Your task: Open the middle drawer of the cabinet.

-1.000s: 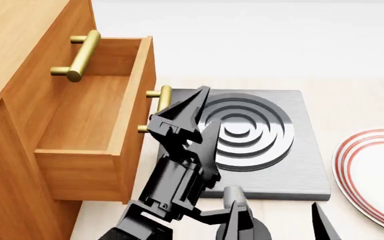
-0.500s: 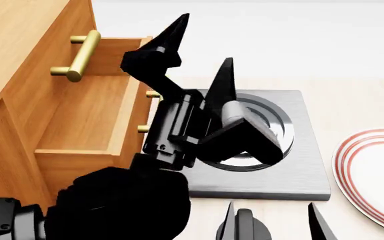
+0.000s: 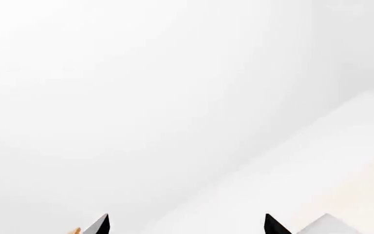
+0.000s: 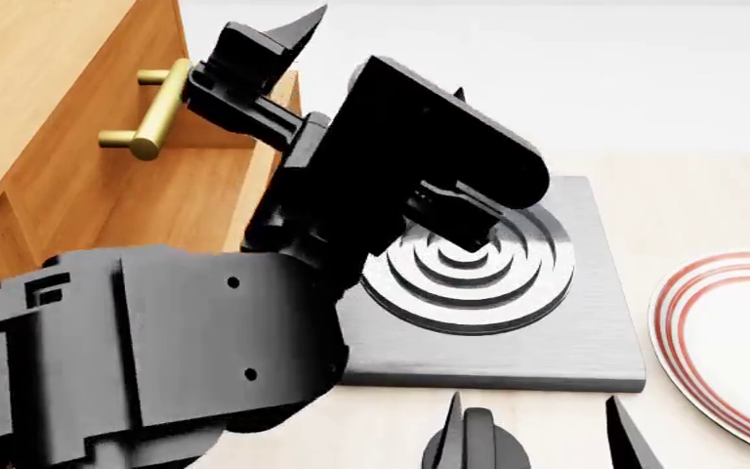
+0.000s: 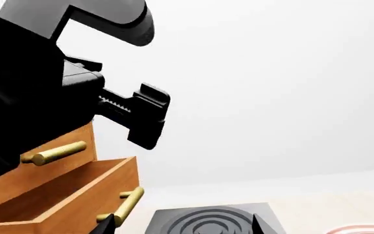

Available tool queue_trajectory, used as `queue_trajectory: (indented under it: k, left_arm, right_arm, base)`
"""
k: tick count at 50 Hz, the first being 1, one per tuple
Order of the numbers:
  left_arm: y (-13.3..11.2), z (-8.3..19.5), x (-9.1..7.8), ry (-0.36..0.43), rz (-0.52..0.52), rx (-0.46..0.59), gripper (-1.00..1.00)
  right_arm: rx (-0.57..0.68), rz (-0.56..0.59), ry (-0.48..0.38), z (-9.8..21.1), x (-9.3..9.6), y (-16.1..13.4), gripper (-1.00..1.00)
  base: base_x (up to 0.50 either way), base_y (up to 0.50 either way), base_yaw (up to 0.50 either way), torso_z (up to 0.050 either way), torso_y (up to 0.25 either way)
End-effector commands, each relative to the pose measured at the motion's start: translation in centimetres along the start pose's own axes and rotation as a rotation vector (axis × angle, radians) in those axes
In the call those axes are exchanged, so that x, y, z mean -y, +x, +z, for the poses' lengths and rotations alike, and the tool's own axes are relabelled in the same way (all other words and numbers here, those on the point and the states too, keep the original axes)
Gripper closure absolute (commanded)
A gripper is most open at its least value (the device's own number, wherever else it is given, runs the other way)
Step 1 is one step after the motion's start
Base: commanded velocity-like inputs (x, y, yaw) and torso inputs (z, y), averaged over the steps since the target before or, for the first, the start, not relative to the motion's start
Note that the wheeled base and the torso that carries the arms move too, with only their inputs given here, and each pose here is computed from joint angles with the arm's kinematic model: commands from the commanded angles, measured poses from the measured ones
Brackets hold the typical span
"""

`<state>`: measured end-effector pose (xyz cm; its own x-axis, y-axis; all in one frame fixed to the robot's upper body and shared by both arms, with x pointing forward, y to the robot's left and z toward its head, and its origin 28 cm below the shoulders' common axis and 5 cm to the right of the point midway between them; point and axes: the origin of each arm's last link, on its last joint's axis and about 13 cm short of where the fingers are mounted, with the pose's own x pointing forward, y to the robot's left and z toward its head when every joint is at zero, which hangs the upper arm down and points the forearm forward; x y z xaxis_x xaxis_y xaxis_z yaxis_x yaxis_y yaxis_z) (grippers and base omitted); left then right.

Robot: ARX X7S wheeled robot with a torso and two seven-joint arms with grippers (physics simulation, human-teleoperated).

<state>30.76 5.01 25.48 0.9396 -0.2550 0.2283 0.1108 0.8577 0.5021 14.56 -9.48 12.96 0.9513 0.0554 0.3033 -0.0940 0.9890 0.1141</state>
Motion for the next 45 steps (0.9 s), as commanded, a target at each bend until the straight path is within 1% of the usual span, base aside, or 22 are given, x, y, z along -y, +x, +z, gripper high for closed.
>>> queue_trajectory:
  k: [1,4,5,6,10,11,13,14,16,17,18,19,20,22,23,25,26,33,36,38,42,45]
  left_arm:
    - [-2.8,2.9,-3.1,-0.156,-0.055,-0.021,-1.00]
    - [-3.6,3.5,-3.6,-0.180,-0.070,-0.026,-1.00]
    - [-3.8,3.6,-3.6,-0.201,-0.090,-0.033,-1.00]
    - [-4.1,3.7,-3.7,-0.250,-0.107,-0.064,-1.00]
    - [-4.5,3.6,-4.0,-0.296,-0.109,-0.089,-1.00]
    - [-4.6,3.7,-4.1,-0.326,-0.113,-0.101,-1.00]
    - [-4.8,3.7,-4.1,-0.339,-0.133,-0.117,-1.00]
    - [-5.1,3.5,-3.8,-0.366,-0.172,-0.144,-1.00]
    - [-5.1,3.3,-3.8,-0.364,-0.168,-0.169,-1.00]
    - [-5.1,3.3,-3.8,-0.393,-0.177,-0.172,-1.00]
    - [-4.9,3.3,-4.0,-0.421,-0.181,-0.204,-1.00]
    - [-4.9,3.2,-4.1,-0.413,-0.177,-0.202,-1.00]
    - [-4.8,3.1,-4.1,-0.438,-0.186,-0.235,-1.00]
    - [-4.8,3.1,-4.1,-0.435,-0.184,-0.236,-1.00]
    - [-4.6,3.0,-4.2,-0.473,-0.167,-0.288,-1.00]
    - [-4.5,3.0,-4.2,-0.480,-0.164,-0.299,-1.00]
    - [-4.5,2.9,-4.2,-0.504,-0.174,-0.334,-1.00]
    - [-4.1,2.6,-4.1,-0.540,-0.171,-0.383,-1.00]
    - [-3.8,2.6,-4.3,-0.575,-0.152,-0.406,-1.00]
    - [-3.8,2.5,-4.3,-0.569,-0.150,-0.409,-1.00]
    - [-3.4,2.4,-4.5,-0.600,-0.117,-0.438,-1.00]
    - [-3.2,2.3,-4.8,-0.593,-0.087,-0.432,-1.00]
  right_arm:
    - [0.000,-0.006,0.001,0.1,0.1,-0.1,-1.00]
    - [-0.001,-0.008,0.000,0.2,0.1,-0.2,-1.00]
    - [-0.001,-0.008,-0.001,0.2,0.1,-0.2,-1.00]
    - [0.000,-0.007,-0.001,0.2,0.1,-0.2,-1.00]
    - [-0.002,-0.005,-0.001,0.2,0.0,-0.1,-1.00]
    - [-0.003,-0.005,-0.003,0.1,0.0,-0.1,-1.00]
    - [-0.004,-0.005,-0.003,0.1,0.0,-0.1,-1.00]
    - [-0.003,-0.006,-0.003,0.1,0.0,-0.1,-1.00]
    - [-0.003,-0.004,-0.002,0.1,0.0,-0.1,-1.00]
    - [-0.004,-0.003,-0.004,0.1,0.0,-0.1,-1.00]
    - [-0.005,-0.001,-0.005,0.0,-0.1,-0.1,-1.00]
    - [-0.005,-0.001,-0.005,0.0,-0.1,-0.1,-1.00]
    - [-0.004,-0.001,-0.005,0.0,-0.1,-0.1,-1.00]
    - [-0.004,-0.002,-0.005,0.0,0.0,-0.1,-1.00]
    - [-0.005,-0.002,-0.005,-0.1,0.0,0.0,-1.00]
    - [-0.006,0.001,-0.005,-0.1,-0.1,0.0,-1.00]
    - [-0.006,0.002,-0.006,-0.1,-0.1,0.0,-1.00]
    - [-0.005,-0.004,-0.007,-0.1,0.0,0.0,-1.00]
    - [-0.004,-0.003,-0.008,-0.2,0.0,0.0,-1.00]
    - [-0.003,-0.004,-0.007,-0.2,0.1,0.0,-1.00]
    - [-0.004,-0.003,-0.008,-0.2,0.1,0.0,-1.00]
    - [-0.005,-0.004,-0.008,-0.2,0.1,0.0,-1.00]
  base:
    - [0.00,0.00,0.00,0.000,0.000]
    - [0.00,0.00,0.00,0.000,0.000]
    - [0.00,0.00,0.00,0.000,0.000]
    - [0.00,0.00,0.00,0.000,0.000]
    - [0.00,0.00,0.00,0.000,0.000]
    - [0.00,0.00,0.00,0.000,0.000]
    - [0.00,0.00,0.00,0.000,0.000]
    - [0.00,0.00,0.00,0.000,0.000]
    - [0.00,0.00,0.00,0.000,0.000]
    - [0.00,0.00,0.00,0.000,0.000]
    - [0.00,0.00,0.00,0.000,0.000]
    - [0.00,0.00,0.00,0.000,0.000]
    - [0.00,0.00,0.00,0.000,0.000]
    - [0.00,0.00,0.00,0.000,0.000]
    - [0.00,0.00,0.00,0.000,0.000]
    - [0.00,0.00,0.00,0.000,0.000]
    - [0.00,0.00,0.00,0.000,0.000]
    - [0.00,0.00,0.00,0.000,0.000]
    - [0.00,0.00,0.00,0.000,0.000]
    - [0.00,0.00,0.00,0.000,0.000]
    - [0.00,0.00,0.00,0.000,0.000]
    - [0.00,0.00,0.00,0.000,0.000]
